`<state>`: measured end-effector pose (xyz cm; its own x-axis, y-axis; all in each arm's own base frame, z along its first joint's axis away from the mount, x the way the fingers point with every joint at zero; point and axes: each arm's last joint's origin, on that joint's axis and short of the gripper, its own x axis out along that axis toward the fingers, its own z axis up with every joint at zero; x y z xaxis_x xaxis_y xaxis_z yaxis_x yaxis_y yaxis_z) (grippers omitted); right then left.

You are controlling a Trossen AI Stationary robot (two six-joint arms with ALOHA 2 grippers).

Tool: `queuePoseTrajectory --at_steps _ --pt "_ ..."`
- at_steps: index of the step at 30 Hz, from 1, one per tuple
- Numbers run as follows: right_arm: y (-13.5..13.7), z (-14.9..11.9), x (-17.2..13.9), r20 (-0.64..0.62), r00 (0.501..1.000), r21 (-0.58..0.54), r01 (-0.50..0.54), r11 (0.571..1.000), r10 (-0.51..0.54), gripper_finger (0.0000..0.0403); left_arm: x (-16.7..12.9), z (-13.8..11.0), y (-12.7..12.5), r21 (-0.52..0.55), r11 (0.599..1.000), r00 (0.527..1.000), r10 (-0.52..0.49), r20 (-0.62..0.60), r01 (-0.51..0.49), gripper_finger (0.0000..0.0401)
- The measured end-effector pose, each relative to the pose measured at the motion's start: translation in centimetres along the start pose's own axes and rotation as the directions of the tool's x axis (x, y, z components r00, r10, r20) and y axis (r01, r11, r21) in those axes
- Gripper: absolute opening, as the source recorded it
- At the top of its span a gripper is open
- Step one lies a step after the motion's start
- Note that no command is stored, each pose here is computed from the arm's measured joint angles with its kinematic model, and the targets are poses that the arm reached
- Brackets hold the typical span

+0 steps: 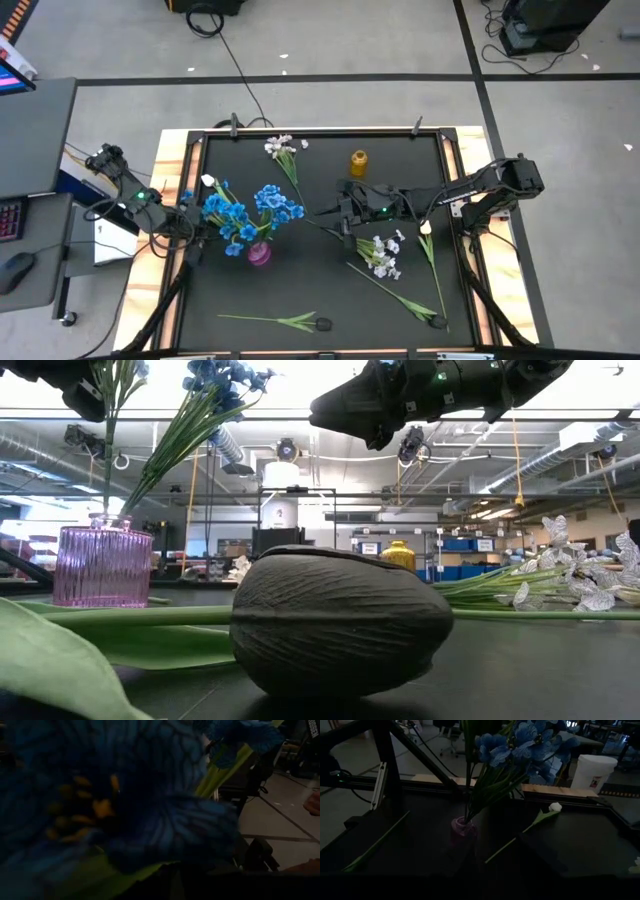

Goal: Sort flowers into vase by color
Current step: Put the blue flowers into the violet vase

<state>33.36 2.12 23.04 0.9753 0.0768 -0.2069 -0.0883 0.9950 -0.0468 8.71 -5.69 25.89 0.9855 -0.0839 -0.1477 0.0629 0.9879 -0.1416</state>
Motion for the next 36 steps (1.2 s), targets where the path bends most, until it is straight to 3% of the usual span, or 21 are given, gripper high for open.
queuePoseTrajectory --at_steps 21,36 --pt "0.0 0.0 0.0 0.0 1.0 0.0 0.0 1.0 0.0 0.0153 1.5 -1.0 -0.9 0.044 0.999 0.995 0.025 -0.093 -0.021 0.0029" --pt "0.0 0.0 0.0 0.0 1.0 0.001 -0.001 1.0 0.001 0.0153 2.3 -1.7 -1.4 0.001 0.999 0.988 0.045 -0.145 -0.045 0.003"
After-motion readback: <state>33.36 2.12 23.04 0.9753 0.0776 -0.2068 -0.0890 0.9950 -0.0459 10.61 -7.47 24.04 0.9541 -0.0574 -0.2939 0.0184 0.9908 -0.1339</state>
